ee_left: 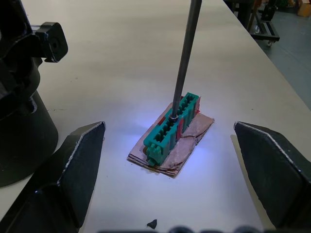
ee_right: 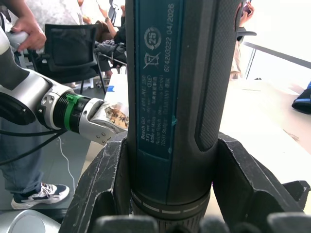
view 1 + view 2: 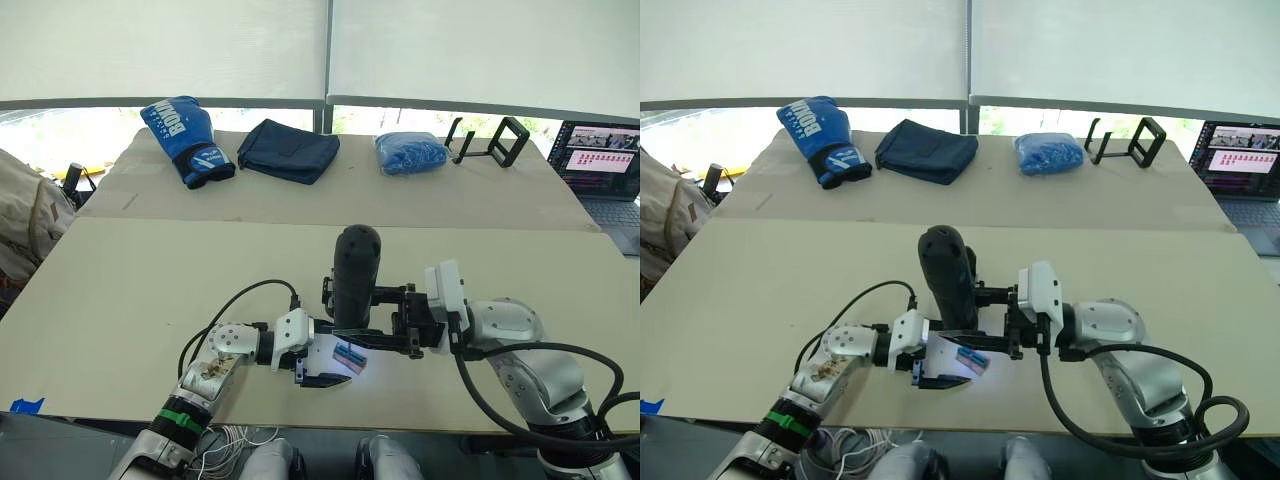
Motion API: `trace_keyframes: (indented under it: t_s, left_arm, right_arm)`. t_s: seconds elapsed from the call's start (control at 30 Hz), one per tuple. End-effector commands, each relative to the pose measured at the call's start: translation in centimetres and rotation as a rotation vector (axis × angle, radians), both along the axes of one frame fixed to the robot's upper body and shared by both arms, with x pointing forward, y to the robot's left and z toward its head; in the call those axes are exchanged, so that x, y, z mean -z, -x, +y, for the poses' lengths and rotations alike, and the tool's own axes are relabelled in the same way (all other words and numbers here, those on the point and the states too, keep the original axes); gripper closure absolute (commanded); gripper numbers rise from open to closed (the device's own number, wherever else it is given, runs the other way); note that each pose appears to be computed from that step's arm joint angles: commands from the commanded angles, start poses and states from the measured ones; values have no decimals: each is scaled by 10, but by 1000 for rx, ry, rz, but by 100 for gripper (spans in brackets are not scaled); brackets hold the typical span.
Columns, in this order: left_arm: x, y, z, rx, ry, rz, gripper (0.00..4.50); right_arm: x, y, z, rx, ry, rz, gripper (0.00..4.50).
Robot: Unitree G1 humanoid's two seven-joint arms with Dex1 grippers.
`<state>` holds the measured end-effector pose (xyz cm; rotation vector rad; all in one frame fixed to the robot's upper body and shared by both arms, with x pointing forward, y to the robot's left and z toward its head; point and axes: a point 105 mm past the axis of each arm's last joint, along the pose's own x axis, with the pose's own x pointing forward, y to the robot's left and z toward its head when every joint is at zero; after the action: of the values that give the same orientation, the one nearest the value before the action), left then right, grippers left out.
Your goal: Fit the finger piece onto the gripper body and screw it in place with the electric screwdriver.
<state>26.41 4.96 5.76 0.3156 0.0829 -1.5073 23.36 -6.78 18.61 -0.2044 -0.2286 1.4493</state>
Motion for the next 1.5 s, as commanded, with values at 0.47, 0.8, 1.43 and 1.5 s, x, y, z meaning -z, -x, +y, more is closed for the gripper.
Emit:
trace_keyframes:
  t_s: [0.47,0.8,1.43,1.5]
  left_arm:
    - [-42,10,41,50,101,-28,3]
    - [-104,-10,93,-175,321,-39,3]
    - [-43,-58,49,-264,129,-58,3]
    - [-36,-58,38,-245,131,-58,3]
  right_arm:
    - [-63,17,-10,-111,-138,-101,257]
    - [-92,14,-20,-88,-169,-109,257]
    - [-95,6,-32,-23,-168,-118,257]
    - [-93,5,-34,-14,-164,-114,257]
